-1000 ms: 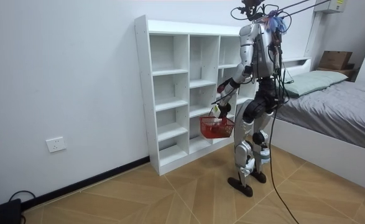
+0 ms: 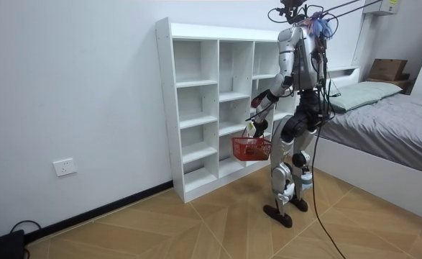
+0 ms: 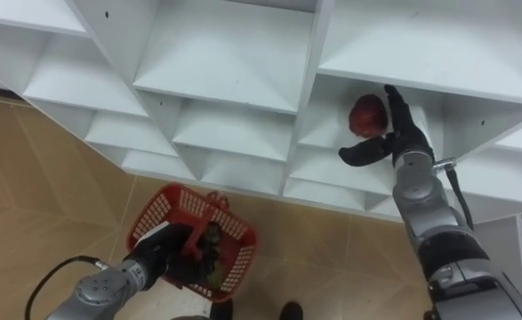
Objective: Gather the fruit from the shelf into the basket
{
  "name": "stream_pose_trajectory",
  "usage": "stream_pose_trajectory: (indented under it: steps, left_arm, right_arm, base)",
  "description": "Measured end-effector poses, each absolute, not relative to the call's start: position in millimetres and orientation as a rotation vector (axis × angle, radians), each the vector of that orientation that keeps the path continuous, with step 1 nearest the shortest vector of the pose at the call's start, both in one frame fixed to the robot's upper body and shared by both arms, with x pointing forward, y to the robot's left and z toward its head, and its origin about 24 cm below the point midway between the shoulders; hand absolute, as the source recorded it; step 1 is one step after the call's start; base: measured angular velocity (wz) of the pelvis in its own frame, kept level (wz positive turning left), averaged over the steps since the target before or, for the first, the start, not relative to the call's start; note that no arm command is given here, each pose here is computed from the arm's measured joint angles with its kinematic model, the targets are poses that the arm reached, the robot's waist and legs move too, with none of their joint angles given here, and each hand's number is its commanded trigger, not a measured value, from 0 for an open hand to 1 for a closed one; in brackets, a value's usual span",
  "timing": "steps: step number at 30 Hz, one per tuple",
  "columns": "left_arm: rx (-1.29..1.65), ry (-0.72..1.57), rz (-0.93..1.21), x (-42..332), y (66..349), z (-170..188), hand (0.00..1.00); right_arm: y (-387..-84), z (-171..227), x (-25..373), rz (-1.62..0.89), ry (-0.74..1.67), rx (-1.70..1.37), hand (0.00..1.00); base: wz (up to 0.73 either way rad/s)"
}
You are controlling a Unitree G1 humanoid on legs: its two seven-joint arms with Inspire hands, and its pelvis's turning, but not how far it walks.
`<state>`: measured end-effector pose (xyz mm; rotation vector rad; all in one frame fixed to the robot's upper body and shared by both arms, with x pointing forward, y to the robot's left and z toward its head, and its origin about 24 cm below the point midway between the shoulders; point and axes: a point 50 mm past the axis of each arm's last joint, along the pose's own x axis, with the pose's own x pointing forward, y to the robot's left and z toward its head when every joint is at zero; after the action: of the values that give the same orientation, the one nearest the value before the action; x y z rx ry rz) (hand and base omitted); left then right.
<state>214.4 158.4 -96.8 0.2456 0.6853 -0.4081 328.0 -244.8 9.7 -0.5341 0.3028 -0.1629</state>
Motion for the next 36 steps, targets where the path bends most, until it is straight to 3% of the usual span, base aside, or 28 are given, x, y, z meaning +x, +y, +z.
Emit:
stream_pose_trajectory:
  steps: [1, 2, 3, 36]
  left_arm:
    - [0.246, 0.687, -0.408, 214, 159, -97, 1.0]
    - [0.246, 0.688, -0.407, 214, 159, -97, 1.0]
    - [0.246, 0.688, -0.406, 214, 159, -97, 1.0]
    - [0.223, 0.701, -0.359, 215, 158, -100, 1.0]
  right_arm:
    - [-245, 10, 328, -0.163, 0.303, -0.534, 0.56]
    - [-245, 10, 328, -0.163, 0.302, -0.534, 0.65]
    - [-245, 10, 328, -0.163, 0.302, -0.534, 0.99]
    - [-246, 20, 335, -0.207, 0.274, -0.442, 1.0]
  base:
    - [0.0]
    - [0.0]
    - [0.0]
    - [0.0]
